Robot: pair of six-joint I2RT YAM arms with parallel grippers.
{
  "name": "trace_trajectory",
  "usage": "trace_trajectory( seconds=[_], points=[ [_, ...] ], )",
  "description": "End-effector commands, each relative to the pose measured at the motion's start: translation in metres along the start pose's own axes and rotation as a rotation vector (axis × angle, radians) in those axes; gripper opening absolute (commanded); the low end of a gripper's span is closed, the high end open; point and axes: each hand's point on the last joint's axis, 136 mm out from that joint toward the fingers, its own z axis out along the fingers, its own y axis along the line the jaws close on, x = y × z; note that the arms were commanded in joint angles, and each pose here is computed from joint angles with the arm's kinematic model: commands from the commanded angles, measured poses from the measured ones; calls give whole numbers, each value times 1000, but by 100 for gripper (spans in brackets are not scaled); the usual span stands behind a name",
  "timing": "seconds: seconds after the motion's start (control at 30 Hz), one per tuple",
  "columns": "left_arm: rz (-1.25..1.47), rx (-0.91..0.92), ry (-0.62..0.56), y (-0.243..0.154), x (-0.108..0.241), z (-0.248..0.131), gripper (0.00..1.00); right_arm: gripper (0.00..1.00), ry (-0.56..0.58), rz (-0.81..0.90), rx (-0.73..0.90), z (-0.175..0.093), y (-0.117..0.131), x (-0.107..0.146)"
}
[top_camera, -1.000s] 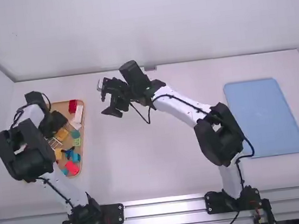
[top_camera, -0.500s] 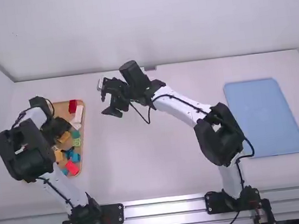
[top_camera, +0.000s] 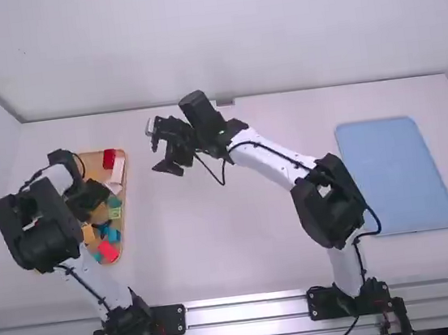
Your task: Assemble lego blocks to make yellow taxi
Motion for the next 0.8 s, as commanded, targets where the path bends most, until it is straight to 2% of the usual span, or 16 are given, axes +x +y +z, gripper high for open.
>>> trace_trajectory(
  seconds=[0.0,0.03,0.1,0.17,0.2,0.33,0.53,0.67,0.77],
  points=[
    [10,3,15,-2,5,5,59,98,-24,-10,2,-9,2,-15],
    [15,6,9,-2,3,5,51,98,-22,-8,0,-10,2,-14],
    [42,15,-11,-4,-2,5,43,98,-16,-4,-3,-10,3,-13],
    [45,23,-29,-7,-6,4,39,98,-11,1,-7,-10,4,-12],
    [44,28,-42,-8,-9,3,33,98,-8,1,-16,-12,7,-13],
    [91,73,-76,-11,-17,-13,20,98,-16,-84,-92,-30,28,-23],
    [95,107,-145,-12,-23,-55,17,98,-25,-214,-141,-64,53,-43],
    [167,127,-198,-17,-20,-90,18,98,-130,-272,-232,-84,76,-54],
    [269,193,-206,-30,-10,-109,17,98,-222,-245,-260,-96,76,-51]
  ],
)
